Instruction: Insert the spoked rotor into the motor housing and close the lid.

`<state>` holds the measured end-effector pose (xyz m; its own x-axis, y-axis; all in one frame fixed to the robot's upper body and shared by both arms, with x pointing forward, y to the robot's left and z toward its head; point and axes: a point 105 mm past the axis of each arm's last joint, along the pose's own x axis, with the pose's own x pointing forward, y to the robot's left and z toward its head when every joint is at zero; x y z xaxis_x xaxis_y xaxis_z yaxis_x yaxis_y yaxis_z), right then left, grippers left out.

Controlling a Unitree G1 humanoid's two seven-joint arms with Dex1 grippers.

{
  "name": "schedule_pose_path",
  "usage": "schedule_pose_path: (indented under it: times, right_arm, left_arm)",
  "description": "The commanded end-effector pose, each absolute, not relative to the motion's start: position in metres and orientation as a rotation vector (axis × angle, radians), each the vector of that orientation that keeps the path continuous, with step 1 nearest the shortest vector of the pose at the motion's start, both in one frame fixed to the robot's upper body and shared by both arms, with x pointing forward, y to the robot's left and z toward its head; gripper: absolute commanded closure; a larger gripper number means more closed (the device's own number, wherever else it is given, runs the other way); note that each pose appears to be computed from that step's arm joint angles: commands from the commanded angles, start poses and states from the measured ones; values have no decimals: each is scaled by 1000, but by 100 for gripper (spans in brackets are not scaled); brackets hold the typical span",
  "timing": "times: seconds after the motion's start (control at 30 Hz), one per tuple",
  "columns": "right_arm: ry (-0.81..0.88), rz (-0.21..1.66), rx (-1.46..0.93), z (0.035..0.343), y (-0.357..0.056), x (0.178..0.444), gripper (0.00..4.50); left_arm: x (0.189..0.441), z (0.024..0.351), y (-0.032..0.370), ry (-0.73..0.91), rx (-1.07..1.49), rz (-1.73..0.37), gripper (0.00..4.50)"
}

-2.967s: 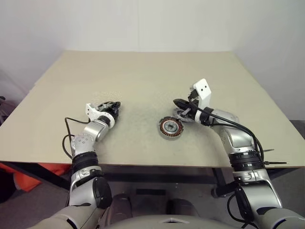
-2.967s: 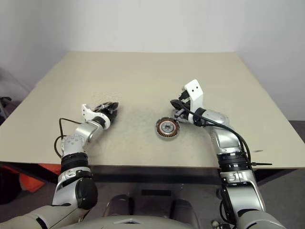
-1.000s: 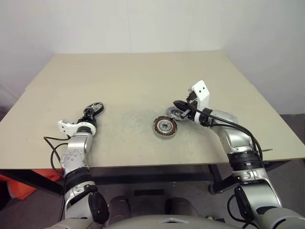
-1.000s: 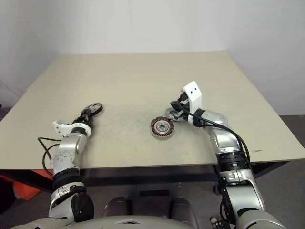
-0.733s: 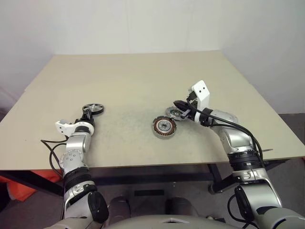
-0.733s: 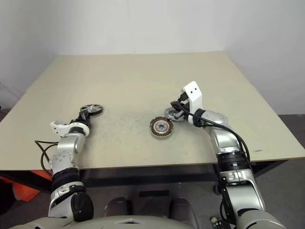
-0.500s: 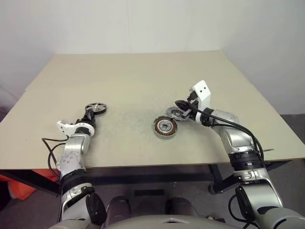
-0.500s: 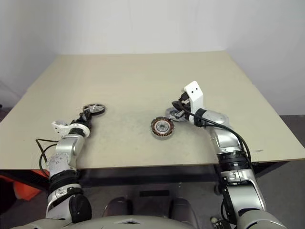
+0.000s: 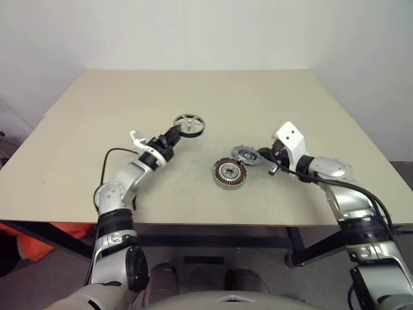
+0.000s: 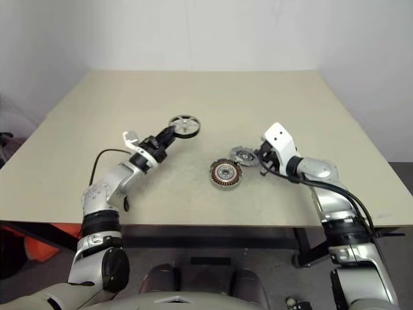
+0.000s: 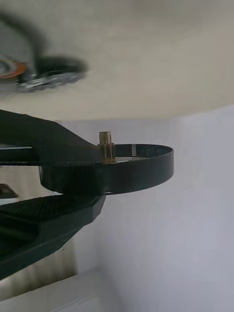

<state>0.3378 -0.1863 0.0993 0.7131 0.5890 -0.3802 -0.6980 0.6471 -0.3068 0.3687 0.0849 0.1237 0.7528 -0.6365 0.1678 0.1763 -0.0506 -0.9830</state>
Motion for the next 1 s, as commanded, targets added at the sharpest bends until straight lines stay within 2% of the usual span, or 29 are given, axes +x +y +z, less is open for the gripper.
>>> schedule_pose_path:
  times: [0.03,0.2,0.5,0.83,1.0]
  right_arm:
    - [180,766,-481,121,-185,330,450]
    - [197,771,-472,118,-185,314,450]
    - [237,675,-473,113,-198,303,450]
    - [248,642,-481,113,-202,299,450]
    - [248,636,-482,113,-202,301,450]
  left_arm:
    - [366,131,62,446,-1444,-797,374]
    - [360,117,40,546,-1415,-840,374]
    - [355,101,16,659,-1404,-870,374]
    - [339,107,11,721,-1402,-971,374]
    - [334,98,19,753,-1381,-939,374]
